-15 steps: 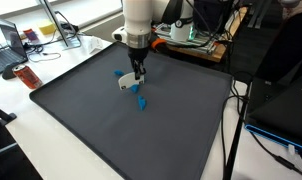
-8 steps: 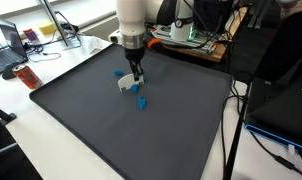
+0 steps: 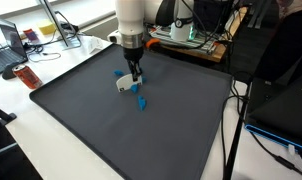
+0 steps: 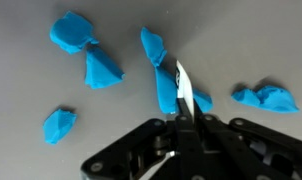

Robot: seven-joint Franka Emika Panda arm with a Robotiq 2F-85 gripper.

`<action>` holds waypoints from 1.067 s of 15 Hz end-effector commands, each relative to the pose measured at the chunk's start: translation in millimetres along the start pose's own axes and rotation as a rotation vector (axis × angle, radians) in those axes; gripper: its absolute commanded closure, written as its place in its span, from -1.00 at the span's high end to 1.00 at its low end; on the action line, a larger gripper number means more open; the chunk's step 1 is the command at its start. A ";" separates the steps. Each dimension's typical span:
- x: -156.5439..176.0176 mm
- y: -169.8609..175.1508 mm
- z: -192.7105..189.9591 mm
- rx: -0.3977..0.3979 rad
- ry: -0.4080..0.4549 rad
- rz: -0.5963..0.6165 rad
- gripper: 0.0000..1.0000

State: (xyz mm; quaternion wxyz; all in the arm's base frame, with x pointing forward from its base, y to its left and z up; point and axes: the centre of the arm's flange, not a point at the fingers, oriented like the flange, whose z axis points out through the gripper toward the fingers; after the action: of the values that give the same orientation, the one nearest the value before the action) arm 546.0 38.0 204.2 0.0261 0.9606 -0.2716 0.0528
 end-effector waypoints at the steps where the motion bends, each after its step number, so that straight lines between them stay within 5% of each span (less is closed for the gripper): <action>1: 5.9 10.4 12.4 0.033 0.066 -0.007 -0.98; 16: 49.3 43.0 -25.6 0.051 0.228 -0.008 -0.98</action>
State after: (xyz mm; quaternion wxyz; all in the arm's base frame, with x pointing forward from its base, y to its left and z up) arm 562.5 -24.1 217.0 0.0258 0.9466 -0.2799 0.1581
